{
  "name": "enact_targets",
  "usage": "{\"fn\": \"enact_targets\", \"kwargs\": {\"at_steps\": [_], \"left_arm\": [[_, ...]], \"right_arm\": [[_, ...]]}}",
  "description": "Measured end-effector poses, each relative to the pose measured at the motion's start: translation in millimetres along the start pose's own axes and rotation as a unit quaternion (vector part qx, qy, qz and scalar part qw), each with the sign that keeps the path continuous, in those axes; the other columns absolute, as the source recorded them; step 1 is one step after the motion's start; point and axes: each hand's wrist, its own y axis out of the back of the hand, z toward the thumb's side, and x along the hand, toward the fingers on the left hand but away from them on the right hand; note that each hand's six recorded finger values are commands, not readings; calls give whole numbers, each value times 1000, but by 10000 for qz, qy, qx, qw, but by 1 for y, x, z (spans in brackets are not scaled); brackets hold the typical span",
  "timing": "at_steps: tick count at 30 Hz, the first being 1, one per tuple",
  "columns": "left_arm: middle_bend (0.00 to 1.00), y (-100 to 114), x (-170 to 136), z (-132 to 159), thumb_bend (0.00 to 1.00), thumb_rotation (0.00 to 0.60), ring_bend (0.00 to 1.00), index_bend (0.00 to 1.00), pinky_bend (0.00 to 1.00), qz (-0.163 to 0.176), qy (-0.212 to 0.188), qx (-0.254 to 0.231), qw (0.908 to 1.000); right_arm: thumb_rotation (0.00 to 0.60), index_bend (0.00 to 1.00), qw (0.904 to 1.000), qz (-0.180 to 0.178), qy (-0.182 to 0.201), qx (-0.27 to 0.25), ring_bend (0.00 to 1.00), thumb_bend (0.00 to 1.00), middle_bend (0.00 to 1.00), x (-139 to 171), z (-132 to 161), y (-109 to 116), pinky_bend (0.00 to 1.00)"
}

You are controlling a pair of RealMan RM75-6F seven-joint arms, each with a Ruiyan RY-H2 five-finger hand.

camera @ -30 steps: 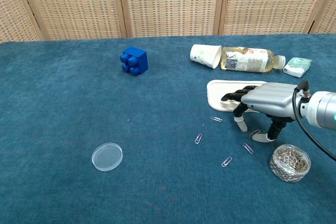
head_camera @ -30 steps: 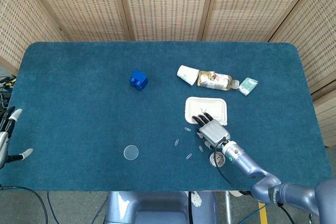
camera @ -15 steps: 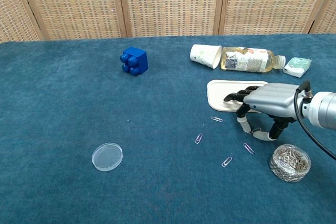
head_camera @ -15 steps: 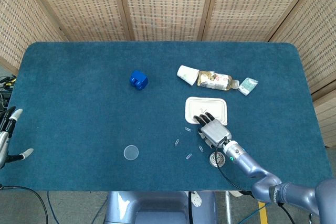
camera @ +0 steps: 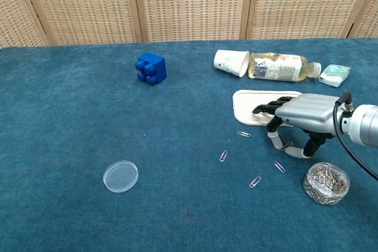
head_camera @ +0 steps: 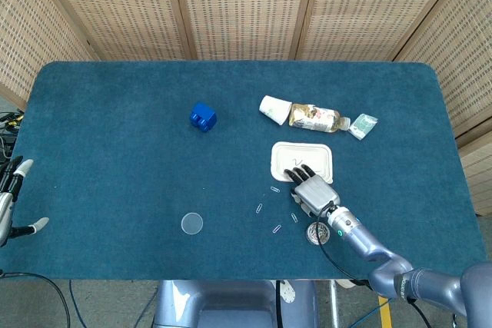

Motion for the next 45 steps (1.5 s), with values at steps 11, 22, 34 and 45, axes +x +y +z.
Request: {"fn": "enact_targets", "kwargs": {"at_steps": [11,22,34,45], "left_arm": [[0,-4,1,1,5,600,0,0,0,-63,-19,53,10000],[0,-10,2,5,11,600,0,0,0,-141,-131,145,9997],[0,-8,-1,7,15,600,0,0,0,-55,-185,197,9996],[0,-5,-5,9,14,600,0,0,0,-32,-242,147,9996]], "right_arm": [[600,642,9996,-248,-130,-3,0,418,19,5,-8,4,0],[600,646,9990,-437,-65,7,0,418,24,19,-8,18,0],[600,646,9978,-596,299,-9,0,419,33,54,11,39,0],[600,646,9963,-528,613,277,0,419,35,100,22,33,0]]}}
